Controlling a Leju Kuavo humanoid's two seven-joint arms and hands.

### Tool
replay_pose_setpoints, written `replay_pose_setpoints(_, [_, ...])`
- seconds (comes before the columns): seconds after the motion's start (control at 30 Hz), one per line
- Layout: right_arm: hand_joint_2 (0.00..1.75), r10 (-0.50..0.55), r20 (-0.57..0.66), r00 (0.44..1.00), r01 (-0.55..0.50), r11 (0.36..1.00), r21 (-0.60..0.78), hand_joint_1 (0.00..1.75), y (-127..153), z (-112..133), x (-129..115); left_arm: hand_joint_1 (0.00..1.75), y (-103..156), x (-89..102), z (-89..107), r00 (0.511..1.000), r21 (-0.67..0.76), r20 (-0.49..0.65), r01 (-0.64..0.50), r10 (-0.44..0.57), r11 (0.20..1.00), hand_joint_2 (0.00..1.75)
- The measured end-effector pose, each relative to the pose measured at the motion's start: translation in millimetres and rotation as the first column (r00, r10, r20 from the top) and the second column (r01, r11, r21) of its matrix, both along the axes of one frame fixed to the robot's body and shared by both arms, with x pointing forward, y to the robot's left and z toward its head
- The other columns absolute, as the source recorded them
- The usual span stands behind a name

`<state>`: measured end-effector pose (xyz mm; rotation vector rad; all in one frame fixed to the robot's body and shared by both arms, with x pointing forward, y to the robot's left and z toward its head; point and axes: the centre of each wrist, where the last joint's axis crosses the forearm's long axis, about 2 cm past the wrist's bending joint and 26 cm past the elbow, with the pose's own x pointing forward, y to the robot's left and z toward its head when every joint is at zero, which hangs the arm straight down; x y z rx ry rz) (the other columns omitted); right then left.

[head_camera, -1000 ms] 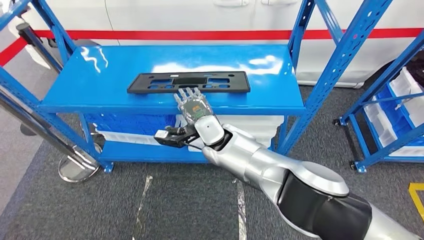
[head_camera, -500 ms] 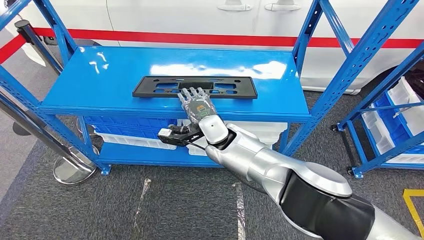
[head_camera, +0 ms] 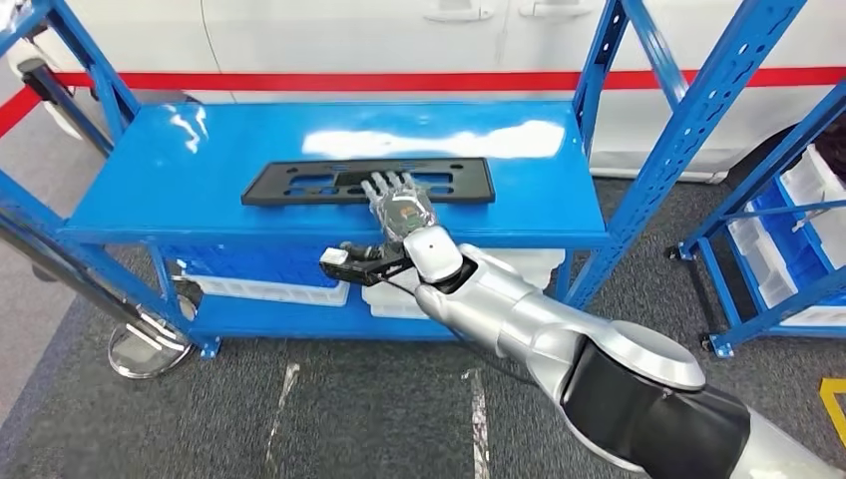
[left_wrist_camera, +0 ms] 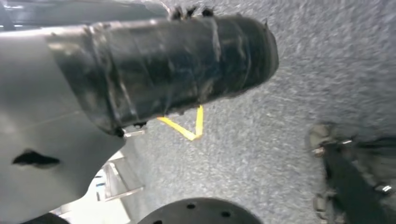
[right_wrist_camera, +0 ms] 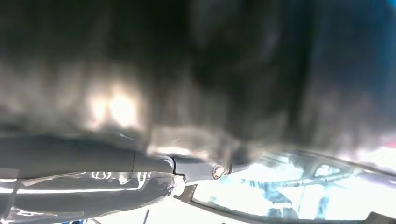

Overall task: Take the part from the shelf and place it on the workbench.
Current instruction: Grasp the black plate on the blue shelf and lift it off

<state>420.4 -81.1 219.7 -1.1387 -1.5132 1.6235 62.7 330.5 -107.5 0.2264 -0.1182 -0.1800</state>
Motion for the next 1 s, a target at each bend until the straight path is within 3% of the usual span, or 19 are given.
replay_pose_setpoints(0.03, [1.75, 0.000, -0.001, 1.000, 0.000, 1.000, 0.000, 0.00, 0.0, -0.2, -0.1, 0.00, 0.1, 0.3, 0.0, 1.000, 0.000, 0.001, 0.000, 0.000, 1.000, 0.00])
replay_pose_setpoints(1.0, [1.75, -0.013, 0.015, 1.000, 0.013, 0.999, -0.029, 0.00, -3.7, -3.8, 0.4, 0.00, -0.4, 0.5, 0.0, 1.000, 0.001, 0.001, 0.006, -0.006, 1.000, 0.00])
